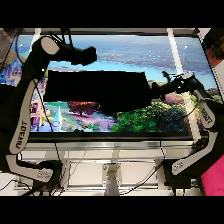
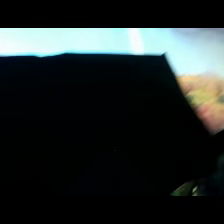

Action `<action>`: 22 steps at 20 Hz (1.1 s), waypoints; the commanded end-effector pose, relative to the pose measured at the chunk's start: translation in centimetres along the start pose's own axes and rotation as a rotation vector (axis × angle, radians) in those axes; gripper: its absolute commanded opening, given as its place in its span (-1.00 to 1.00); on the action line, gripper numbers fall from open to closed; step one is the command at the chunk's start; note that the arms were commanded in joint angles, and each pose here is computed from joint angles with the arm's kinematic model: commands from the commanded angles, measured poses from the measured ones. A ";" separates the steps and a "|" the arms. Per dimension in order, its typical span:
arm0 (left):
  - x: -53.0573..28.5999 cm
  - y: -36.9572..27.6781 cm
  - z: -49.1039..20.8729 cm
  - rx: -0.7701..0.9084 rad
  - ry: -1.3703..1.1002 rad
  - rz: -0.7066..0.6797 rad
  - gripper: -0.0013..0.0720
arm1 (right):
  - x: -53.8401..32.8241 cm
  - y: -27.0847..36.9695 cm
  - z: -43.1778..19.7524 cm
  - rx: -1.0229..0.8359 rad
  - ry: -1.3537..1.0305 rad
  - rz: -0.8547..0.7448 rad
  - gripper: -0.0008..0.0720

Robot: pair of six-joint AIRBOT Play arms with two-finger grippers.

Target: Fold the clothes and pants, and hang the long-sleeved shirts on hangers.

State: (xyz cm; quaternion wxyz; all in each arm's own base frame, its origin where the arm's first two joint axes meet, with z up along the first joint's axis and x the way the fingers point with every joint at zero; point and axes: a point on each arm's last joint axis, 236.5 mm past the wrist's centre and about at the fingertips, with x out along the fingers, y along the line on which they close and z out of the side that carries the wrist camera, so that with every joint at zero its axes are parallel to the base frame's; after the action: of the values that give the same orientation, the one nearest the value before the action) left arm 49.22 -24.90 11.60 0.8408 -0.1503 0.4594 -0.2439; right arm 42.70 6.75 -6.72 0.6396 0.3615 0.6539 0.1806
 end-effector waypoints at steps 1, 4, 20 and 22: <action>3.4 1.4 -5.1 0.075 0.179 0.115 -0.95 | -6.2 -1.8 1.2 0.060 -0.120 -0.014 -0.94; 7.4 -1.2 -9.5 0.117 0.291 0.093 -0.95 | -12.6 -3.7 1.5 0.113 -0.247 -0.001 -0.94; 9.4 -6.3 -6.5 0.129 0.063 0.083 -0.95 | -17.1 18.7 3.0 -0.436 -0.388 0.020 -0.95; 3.4 -3.0 -1.3 0.100 -0.048 0.137 -0.95 | -9.3 23.5 1.1 -0.539 -0.275 0.044 -0.95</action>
State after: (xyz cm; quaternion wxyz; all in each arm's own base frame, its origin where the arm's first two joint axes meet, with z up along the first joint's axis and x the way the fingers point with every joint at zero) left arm 45.64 -36.36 3.59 0.8321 -0.0775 0.4891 -0.2497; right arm 48.24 5.85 16.51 0.7993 0.2582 0.4815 0.2504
